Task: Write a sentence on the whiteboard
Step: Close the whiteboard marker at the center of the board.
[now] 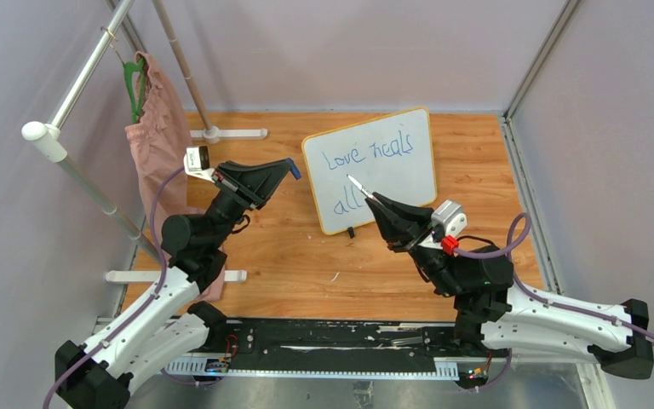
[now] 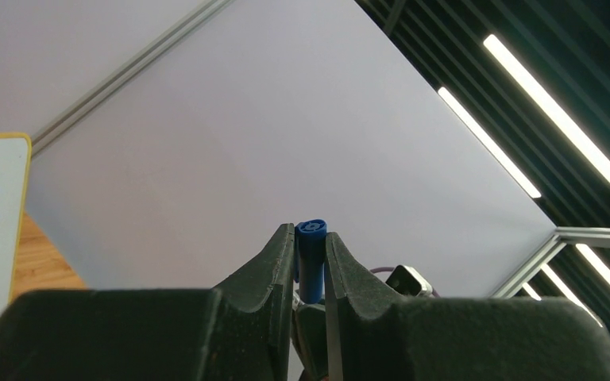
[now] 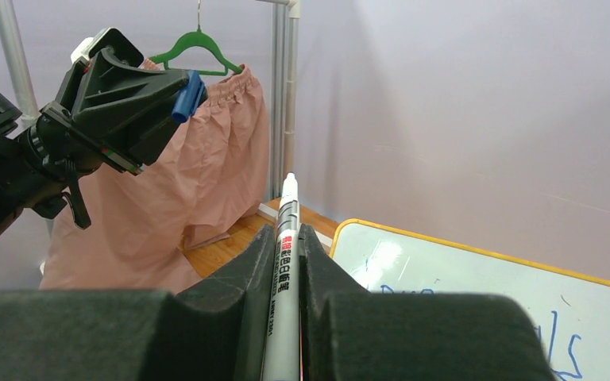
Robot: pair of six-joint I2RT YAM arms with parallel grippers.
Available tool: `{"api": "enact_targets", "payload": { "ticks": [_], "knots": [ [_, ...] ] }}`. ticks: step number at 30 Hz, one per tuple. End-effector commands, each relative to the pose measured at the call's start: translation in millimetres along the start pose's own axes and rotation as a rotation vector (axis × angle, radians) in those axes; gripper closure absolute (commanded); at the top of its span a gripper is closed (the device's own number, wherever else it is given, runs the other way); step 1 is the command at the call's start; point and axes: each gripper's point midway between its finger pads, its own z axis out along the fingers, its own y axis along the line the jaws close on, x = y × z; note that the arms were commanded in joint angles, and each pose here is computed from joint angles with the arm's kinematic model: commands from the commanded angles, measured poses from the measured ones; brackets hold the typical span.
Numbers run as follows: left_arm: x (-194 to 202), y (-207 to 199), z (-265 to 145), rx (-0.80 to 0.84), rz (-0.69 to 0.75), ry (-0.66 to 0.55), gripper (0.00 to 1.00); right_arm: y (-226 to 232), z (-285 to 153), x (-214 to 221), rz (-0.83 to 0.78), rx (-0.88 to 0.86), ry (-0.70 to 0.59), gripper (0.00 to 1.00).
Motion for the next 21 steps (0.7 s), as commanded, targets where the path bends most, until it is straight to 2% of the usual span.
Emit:
{"api": "enact_targets", "payload": {
  "ticks": [1, 5, 11, 21],
  "knots": [
    [4, 2, -4, 0.005, 0.008, 0.013, 1.0, -19, -2, -17, -0.004, 0.065, -0.015, 1.0],
    [13, 19, -8, -0.073, 0.057, 0.059, 1.0, -35, -8, -8, -0.025, 0.129, 0.05, 1.0],
    [13, 28, -14, -0.111, 0.075, 0.056, 1.0, -42, -15, -6, -0.004, 0.138, 0.063, 1.0],
    [8, 11, -6, -0.073, 0.061, 0.049, 1.0, 2, 4, -14, 0.058, -0.068, 0.048, 1.0]
  ]
}}
